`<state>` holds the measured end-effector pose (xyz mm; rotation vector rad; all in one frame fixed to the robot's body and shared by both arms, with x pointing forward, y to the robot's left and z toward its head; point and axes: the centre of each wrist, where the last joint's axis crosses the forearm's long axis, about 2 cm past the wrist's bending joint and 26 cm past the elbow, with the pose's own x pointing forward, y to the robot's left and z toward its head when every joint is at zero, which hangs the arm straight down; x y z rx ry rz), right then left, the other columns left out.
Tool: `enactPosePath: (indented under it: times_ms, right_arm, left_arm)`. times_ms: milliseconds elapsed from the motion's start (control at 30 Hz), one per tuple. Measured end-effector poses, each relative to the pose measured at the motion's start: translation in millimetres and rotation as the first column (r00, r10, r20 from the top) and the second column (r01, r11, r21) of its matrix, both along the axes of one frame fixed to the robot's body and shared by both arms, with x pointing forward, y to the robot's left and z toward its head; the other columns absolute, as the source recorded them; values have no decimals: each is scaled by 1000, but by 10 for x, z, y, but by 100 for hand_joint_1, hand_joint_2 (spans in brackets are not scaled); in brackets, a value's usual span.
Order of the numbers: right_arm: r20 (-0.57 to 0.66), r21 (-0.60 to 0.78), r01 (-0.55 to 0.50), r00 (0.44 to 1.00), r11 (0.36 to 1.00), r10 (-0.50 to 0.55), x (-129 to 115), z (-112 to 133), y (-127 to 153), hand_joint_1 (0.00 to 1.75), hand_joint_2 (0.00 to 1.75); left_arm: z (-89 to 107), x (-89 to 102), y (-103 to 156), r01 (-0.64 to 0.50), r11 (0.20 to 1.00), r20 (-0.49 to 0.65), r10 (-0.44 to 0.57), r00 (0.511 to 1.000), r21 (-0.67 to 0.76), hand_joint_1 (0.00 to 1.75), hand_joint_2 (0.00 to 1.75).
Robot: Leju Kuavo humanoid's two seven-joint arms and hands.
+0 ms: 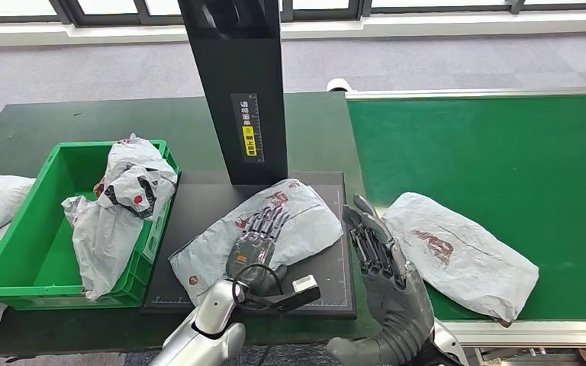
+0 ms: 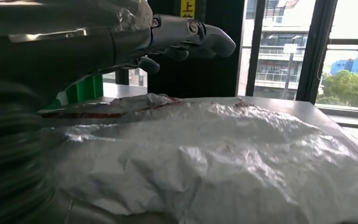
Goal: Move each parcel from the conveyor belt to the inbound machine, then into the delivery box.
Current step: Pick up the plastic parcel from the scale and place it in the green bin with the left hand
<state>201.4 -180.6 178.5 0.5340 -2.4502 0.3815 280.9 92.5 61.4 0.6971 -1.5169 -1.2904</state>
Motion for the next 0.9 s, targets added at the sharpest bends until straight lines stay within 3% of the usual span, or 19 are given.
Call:
enactPosePath:
  times_ms: [100,700,900]
  right_arm:
    - [2,-1,-1,1000,1000,1,8,4,1,0,175]
    - [1,2,10,1000,1000,-10,10,0,3,0,175]
    - [-3,3,28,1000,1000,-28,-2,-12,-3,0,175]
  left_arm:
    - [-36,-2,4,10,998,-31,-9,999,60,175,175]
    - [-158,-64,26,53,992,-72,-45,996,115,175,175]
    - [-119,-101,57,17,999,36,-16,999,-28,175,175]
